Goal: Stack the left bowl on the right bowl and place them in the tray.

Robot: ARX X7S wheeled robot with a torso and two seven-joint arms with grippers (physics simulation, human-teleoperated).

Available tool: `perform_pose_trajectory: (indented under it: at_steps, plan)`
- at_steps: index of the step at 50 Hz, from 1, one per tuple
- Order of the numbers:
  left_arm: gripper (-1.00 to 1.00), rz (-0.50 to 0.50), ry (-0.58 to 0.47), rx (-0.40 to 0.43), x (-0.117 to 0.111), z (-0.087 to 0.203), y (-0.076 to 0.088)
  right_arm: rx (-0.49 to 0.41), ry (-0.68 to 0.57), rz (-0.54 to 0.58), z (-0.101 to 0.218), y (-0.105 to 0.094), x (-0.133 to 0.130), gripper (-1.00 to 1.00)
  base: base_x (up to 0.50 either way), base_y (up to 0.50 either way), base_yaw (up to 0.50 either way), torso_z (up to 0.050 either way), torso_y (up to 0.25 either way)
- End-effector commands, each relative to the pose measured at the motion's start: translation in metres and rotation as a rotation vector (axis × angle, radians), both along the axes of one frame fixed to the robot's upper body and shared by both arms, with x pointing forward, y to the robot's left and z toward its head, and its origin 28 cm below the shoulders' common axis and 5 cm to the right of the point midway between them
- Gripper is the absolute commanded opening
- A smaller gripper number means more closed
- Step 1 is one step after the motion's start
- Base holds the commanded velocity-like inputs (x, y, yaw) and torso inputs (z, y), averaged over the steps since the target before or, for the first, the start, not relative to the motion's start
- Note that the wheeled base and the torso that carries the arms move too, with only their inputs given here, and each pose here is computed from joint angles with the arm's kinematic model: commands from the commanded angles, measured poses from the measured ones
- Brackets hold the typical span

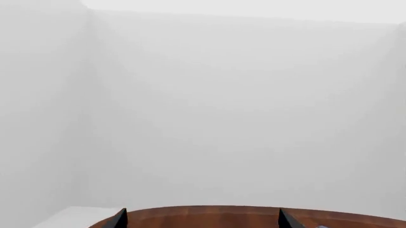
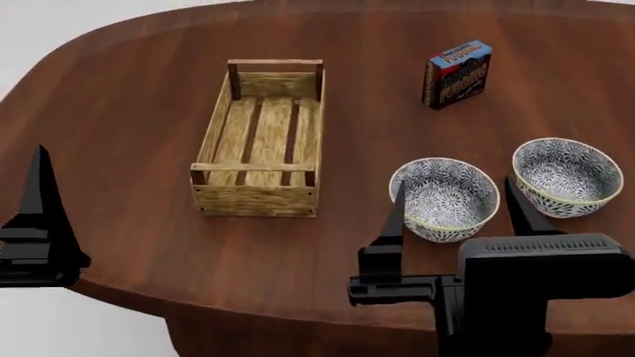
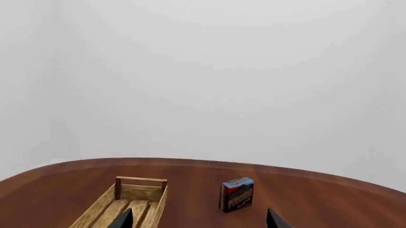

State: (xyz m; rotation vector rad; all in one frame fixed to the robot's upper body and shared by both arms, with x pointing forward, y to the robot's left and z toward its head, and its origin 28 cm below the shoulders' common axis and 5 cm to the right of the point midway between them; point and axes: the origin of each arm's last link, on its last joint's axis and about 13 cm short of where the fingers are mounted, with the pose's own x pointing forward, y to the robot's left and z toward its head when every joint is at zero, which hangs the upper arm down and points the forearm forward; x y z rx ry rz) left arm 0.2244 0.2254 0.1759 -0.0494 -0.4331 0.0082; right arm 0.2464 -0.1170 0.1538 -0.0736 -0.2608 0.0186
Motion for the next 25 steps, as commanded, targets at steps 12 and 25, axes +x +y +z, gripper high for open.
perform_pose_trajectory:
  at_steps: [12,25]
  plan:
    - [1.00,-0.019,-0.007,0.016,-0.0021,-0.0002,-0.0024,0.009,0.005,0.017,-0.0010,0.0000,0.0013,1.00,0.50,0.06,0.00,0.000,0.001]
    - [1.00,-0.024,-0.004,0.018,-0.0011,-0.0018,-0.0039,0.019,0.003,0.017,-0.0019,-0.0004,0.0020,1.00,0.50,0.04,0.00,0.000,0.001]
